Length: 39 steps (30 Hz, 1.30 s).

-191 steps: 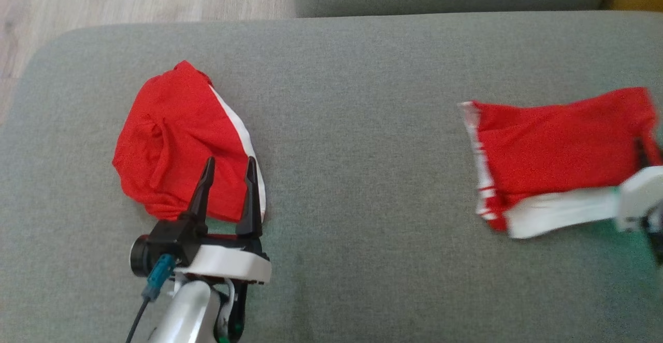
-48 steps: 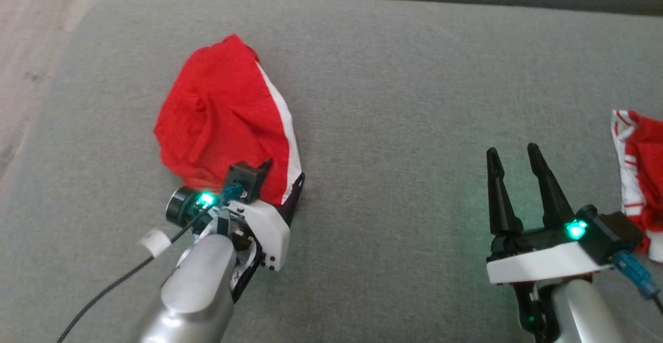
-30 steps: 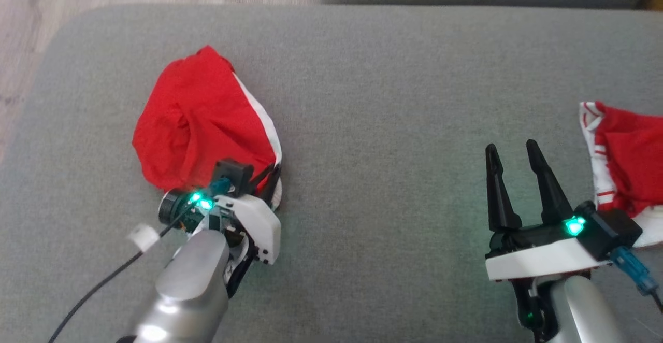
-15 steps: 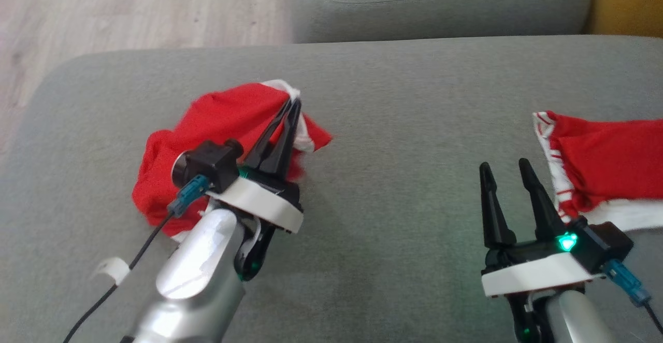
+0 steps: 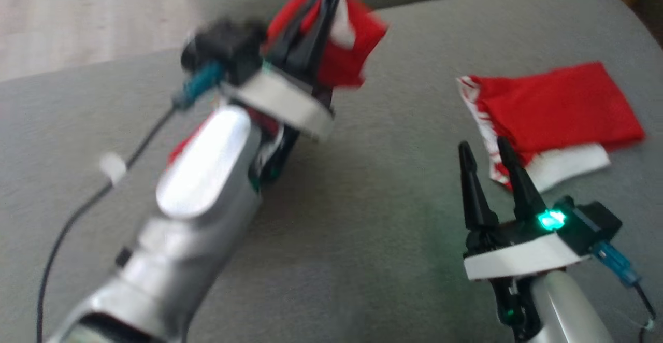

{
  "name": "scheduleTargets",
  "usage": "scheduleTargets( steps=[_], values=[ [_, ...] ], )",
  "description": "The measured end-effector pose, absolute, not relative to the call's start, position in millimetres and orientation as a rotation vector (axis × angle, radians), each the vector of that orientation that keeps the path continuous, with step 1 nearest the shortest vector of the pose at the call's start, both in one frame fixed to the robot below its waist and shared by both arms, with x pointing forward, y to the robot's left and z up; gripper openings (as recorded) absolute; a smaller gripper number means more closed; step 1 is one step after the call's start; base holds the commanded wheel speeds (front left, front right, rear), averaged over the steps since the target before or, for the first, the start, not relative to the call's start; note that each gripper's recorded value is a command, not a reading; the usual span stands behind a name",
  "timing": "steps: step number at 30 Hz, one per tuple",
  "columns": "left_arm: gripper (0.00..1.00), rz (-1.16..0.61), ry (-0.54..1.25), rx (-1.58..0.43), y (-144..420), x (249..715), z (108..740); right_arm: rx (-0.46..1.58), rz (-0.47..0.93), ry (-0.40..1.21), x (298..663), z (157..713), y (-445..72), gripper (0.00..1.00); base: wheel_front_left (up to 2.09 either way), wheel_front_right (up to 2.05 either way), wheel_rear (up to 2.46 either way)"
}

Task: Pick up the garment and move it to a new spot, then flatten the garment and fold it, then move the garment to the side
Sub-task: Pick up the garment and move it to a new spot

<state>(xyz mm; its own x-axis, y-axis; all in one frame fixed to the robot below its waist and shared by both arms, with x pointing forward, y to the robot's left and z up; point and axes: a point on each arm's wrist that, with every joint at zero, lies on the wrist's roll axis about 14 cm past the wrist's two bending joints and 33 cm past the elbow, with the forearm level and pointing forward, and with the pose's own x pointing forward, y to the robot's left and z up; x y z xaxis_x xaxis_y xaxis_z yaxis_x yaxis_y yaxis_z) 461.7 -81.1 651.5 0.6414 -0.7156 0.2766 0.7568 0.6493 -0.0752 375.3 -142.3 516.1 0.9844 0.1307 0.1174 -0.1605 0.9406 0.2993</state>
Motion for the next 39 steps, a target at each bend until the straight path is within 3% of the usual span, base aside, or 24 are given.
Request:
scheduleTargets(
  steps=[8, 9, 10, 18, 28, 39],
  values=[
    [0.00, -0.919, -0.210, -0.193, -121, 488, 654, 0.323, 0.080, -0.079, 373, 509, -163, 1.00, 0.00, 0.00, 0.00],
    [0.45, -0.916, -0.189, -0.189, -123, 494, 647, 0.323, 0.069, -0.072, 372, 506, -166, 1.00, 0.00, 0.00, 0.00],
    [1.00, -0.909, -0.166, -0.175, -124, 500, 638, 0.325, 0.062, -0.065, 372, 504, -168, 1.00, 0.00, 0.00, 0.00],
    [1.00, -0.867, 0.014, -0.113, -117, 523, 571, 0.320, 0.067, -0.046, 381, 498, -166, 1.00, 0.00, 0.00, 0.00],
    [1.00, -0.733, -0.086, -0.089, -52, 533, 582, 0.311, 0.133, -0.061, 394, 502, -147, 1.00, 0.00, 0.00, 0.00],
    [1.00, -0.403, 0.014, -0.118, 69, 461, 512, 0.283, 0.199, -0.056, 394, 502, -125, 1.00, 0.00, 0.00, 0.00]
  ],
)
